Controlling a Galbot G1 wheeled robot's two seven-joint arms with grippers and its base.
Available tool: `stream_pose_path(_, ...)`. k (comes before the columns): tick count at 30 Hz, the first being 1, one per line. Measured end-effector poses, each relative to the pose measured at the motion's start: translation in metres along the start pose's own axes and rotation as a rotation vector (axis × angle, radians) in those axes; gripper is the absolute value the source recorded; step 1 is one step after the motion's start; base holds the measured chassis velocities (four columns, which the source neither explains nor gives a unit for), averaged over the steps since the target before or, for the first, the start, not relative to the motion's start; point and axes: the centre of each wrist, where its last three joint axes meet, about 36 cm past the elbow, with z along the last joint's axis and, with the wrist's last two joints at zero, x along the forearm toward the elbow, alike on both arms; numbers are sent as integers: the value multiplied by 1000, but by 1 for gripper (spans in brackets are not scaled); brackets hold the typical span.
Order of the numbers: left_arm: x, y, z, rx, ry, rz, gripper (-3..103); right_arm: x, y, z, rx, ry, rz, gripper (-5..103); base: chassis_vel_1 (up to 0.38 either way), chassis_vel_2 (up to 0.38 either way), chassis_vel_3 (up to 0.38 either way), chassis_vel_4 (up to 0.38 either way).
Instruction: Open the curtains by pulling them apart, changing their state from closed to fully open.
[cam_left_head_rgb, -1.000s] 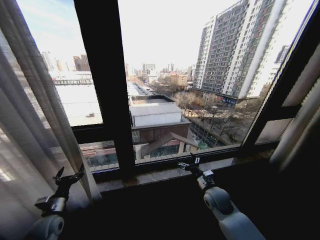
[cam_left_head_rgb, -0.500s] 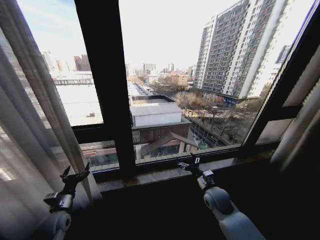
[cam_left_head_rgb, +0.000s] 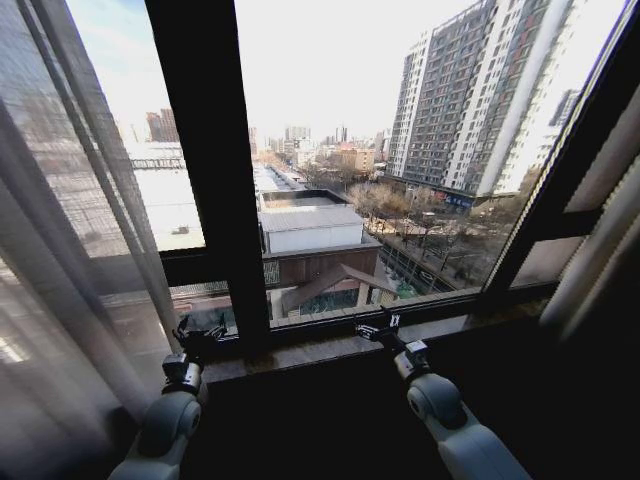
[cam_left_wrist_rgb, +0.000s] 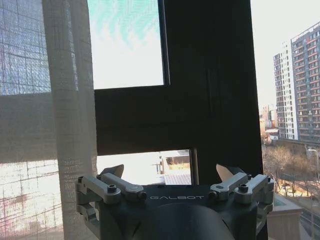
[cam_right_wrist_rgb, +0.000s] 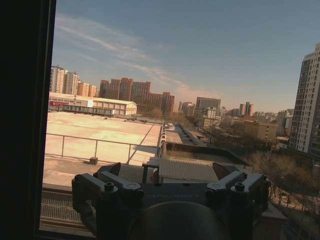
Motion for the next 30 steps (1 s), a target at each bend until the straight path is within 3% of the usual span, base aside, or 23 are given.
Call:
stream_pose_path(5, -5, 14, 13, 19, -52, -35, 100, 0, 0, 0, 0, 0, 0, 100, 0, 0, 0, 0)
stream_pose_path(7, -11, 31, 21, 25, -65, -79, 100, 0, 0, 0, 0, 0, 0, 100, 0, 0, 0, 0)
stream_pose_path(13, -13, 77, 22, 11, -61, -174, 100, 0, 0, 0, 0, 0, 0, 100, 0, 0, 0, 0)
stream_pose_path(17, -13, 89, 20, -4, -55, -205, 100, 0, 0, 0, 0, 0, 0, 100, 0, 0, 0, 0)
stream_pose_path(20, -10, 86, 18, -3, -53, -216, 100, 0, 0, 0, 0, 0, 0, 100, 0, 0, 0, 0)
stream_pose_path(23, 7, 62, 26, -27, -29, -209, 100, 0, 0, 0, 0, 0, 0, 100, 0, 0, 0, 0)
stream_pose_path(24, 7, 62, 26, -27, -29, -209, 100, 0, 0, 0, 0, 0, 0, 100, 0, 0, 0, 0)
stream_pose_path(26, 22, 39, 34, -32, -10, -195, 100, 0, 0, 0, 0, 0, 0, 100, 0, 0, 0, 0)
stream_pose_path(30, 33, 24, 33, -38, -13, -206, 100, 0, 0, 0, 0, 0, 0, 100, 0, 0, 0, 0)
